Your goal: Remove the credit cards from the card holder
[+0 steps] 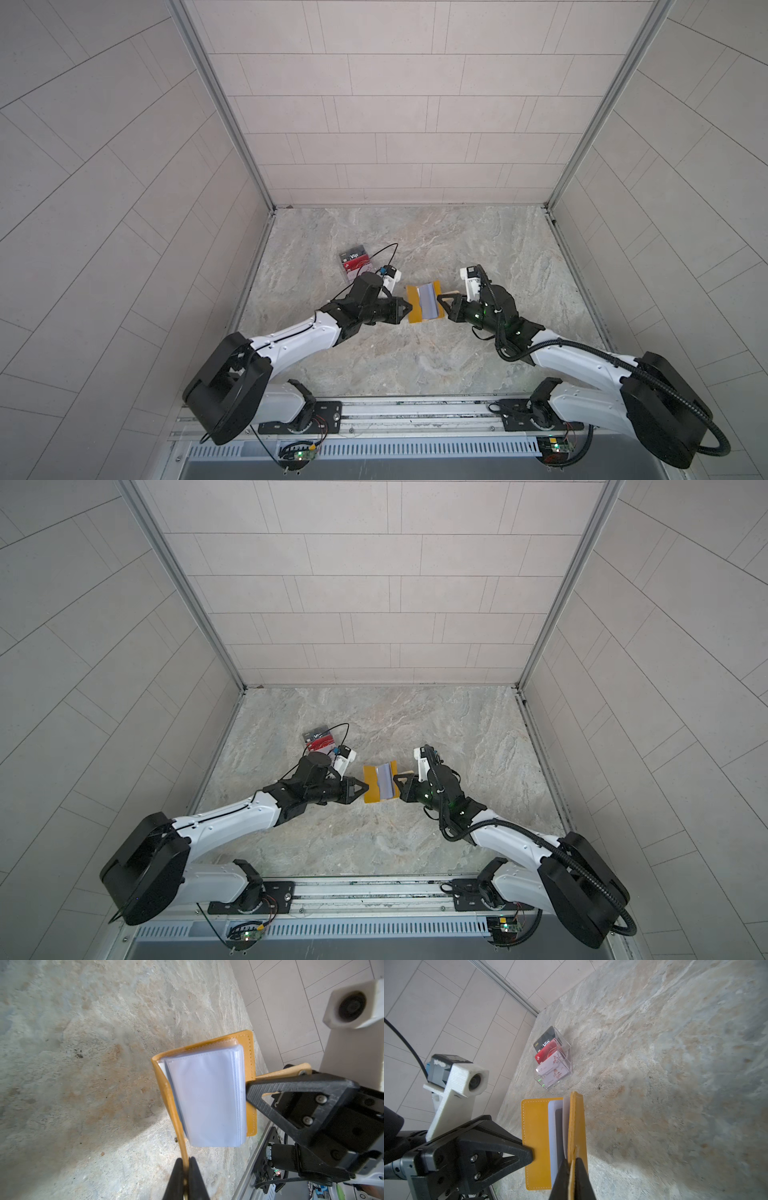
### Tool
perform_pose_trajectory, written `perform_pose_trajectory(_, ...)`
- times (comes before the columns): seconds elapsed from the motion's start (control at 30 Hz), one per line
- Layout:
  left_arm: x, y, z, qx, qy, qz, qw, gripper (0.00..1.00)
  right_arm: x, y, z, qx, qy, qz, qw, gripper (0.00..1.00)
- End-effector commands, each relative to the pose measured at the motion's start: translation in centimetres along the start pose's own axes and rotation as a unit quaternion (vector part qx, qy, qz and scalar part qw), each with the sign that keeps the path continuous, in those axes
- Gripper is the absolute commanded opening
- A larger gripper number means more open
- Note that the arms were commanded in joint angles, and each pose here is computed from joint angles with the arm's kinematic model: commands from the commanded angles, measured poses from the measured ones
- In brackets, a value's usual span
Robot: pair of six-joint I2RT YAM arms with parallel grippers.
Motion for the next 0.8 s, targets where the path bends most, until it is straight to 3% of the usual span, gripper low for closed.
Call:
perform_pose_trajectory(0.0, -0.9, -0.8, 1.3, -0.001, 0.014, 0.01, 1.0, 0.06, -0.3, -1.0, -1.4, 0.003, -0.021, 0.009, 1.0, 0.0)
perform_pose_trajectory(0.47, -2.7, -3.1, 5.9, 0.007, 0.091, 0.04, 0.995, 0.07, -1.4, -4.8, -5.2, 0.009, -0.103, 0.099, 0.99, 0.04)
perform_pose_trajectory(0.6, -2.7, -3.4, 7.3, 0.017, 0.125, 0.039, 0.991, 0.12, -1.4, -5.6, -6.5, 0.009, -0.136, 0.116, 0.984, 0.05)
perform_pose_trajectory(0.77, -2.3, -3.7, 8.1, 0.01, 0.152, 0.043, 0.987, 0.19, -0.8, -5.4, -7.1, 0.026, -0.169, 0.129, 0.977, 0.14)
Point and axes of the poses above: each gripper's point midway between its finger pads, its own x axis back along the fingers, its own z axis along the line the jaws close on, y = z × x, the point moved 3 cm from there along x, back along the fingers, and after that the axes turned 9 degrees about x, right-handed, at the moved point
